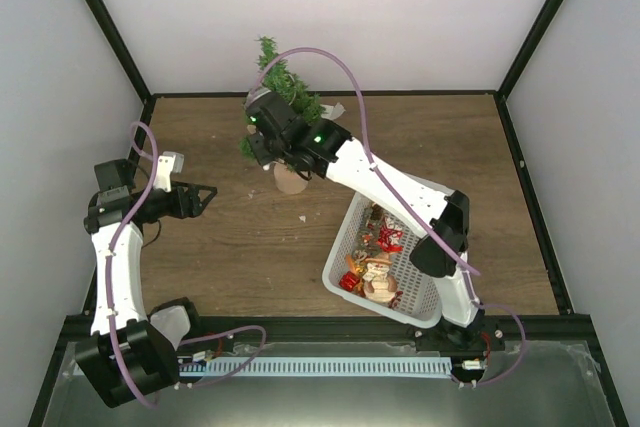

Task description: Decorate the small christmas tree

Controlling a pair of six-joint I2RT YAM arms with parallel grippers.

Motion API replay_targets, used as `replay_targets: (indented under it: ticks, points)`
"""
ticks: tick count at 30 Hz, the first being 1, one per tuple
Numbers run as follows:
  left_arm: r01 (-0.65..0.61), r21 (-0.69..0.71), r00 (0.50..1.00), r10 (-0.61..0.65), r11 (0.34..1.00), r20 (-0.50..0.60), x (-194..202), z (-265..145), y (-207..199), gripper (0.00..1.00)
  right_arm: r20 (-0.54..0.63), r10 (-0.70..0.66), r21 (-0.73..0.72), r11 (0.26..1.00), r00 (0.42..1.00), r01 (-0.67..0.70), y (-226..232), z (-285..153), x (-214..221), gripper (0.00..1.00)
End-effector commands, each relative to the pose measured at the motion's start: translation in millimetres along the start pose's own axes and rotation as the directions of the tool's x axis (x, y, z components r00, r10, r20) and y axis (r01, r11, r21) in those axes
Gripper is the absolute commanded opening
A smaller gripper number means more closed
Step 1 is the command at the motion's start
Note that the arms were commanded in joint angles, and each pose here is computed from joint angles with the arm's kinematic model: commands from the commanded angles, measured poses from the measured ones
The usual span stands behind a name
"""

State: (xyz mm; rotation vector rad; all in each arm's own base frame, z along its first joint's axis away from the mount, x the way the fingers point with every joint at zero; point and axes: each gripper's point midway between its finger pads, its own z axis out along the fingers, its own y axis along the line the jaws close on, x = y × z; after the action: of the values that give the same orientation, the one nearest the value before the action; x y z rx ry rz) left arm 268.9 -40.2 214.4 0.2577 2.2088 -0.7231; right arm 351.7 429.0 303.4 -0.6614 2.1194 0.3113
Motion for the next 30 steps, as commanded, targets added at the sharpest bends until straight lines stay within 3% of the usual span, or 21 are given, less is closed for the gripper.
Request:
replay_targets:
  ticks: [1, 20, 30]
  points:
    - [-0.017, 0.019, 1.000, 0.017, 1.000, 0.017, -1, -1, -4, 0.79, 0.068, 0.010, 0.042, 0.999, 0.998, -0.013, -6, -6, -22, 0.01]
    - [-0.019, 0.029, 1.000, 0.018, 0.999, 0.021, -1, -2, -7, 0.79, 0.001, 0.000, 0.062, 0.998, 1.000, 0.000, -3, 23, 1, 0.01]
    - [-0.019, 0.035, 1.000, 0.019, 0.999, 0.022, -1, -2, -8, 0.79, 0.036, 0.037, 0.060, 0.997, 0.999, -0.039, -9, 1, -12, 0.15]
